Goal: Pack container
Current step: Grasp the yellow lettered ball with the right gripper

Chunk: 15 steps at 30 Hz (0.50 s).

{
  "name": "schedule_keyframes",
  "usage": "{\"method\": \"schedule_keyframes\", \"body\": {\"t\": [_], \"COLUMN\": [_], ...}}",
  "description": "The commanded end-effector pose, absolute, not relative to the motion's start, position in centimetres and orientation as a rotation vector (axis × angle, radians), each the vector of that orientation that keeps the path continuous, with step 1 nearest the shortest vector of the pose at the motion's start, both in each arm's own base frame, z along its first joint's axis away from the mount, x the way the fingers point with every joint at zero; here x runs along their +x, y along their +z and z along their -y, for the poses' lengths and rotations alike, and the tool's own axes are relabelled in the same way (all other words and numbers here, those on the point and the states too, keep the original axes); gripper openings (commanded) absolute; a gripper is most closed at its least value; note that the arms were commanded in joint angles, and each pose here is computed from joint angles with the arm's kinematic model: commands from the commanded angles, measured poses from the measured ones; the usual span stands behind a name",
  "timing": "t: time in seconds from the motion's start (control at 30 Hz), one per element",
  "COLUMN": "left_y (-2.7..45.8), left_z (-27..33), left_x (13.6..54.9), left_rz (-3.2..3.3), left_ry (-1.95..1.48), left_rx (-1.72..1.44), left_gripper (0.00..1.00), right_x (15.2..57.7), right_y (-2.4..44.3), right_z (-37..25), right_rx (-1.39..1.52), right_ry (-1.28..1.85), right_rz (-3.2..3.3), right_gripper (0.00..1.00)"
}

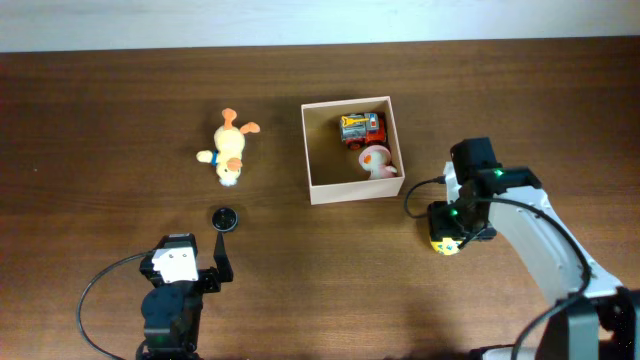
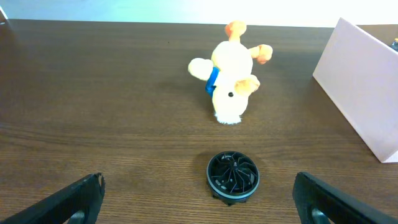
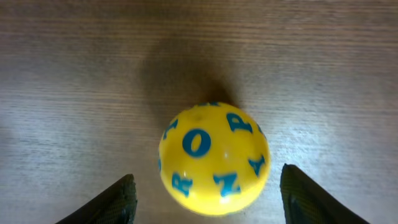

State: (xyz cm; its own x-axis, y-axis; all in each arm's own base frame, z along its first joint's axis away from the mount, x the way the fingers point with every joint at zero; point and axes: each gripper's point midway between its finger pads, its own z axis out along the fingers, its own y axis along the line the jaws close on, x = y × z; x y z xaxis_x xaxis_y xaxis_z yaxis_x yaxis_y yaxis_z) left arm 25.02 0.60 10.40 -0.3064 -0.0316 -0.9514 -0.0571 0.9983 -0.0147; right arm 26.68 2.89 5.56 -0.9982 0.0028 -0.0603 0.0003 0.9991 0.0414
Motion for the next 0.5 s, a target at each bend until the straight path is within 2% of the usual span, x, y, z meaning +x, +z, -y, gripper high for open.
{"method": "schedule_keyframes", "body": {"t": [0.0,0.03,0.13,0.17,0.23,0.37,0.47], "left_y": [10.3,10.3,10.3,10.3,10.3,10.3,10.3], "left_z": [-0.6,-0.6,-0.6,-0.6,-0.6,-0.6,-0.6], "left_x": [25.0,25.0,25.0,25.0,25.0,25.0,25.0], "left_rz": [-1.884,-1.884,-1.884,-1.884,-1.884,-1.884,-1.884], "left_ry": [0.033,0.033,0.033,0.033,0.033,0.033,0.033], "left_rx": [-0.044,-0.044,-0.044,-0.044,-0.044,-0.044,-0.044], "left_gripper": [0.99,0.99,0.99,0.99,0.99,0.99,0.99], "right_x": [26.1,26.0,25.9,25.9,26.1,27.4,29.6], "right_y": [4.0,3.6,2.8,2.7,2.7,4.3,8.0], "right_z": [-3.1,-3.0,-3.0,-3.0,-3.1,-3.2,-3.4], "right_rx": [-0.003,-0.003,-0.002,-0.002,-0.002,-0.003,-0.007], "right_ry": [0.077,0.075,0.073,0.072,0.074,0.078,0.086], "right_rz": [-3.141,-3.157,-3.183,-3.186,-3.18,-3.137,-3.062], "right_gripper": [0.63,0.62,0.52,0.27,0.05,0.04,0.04]}}
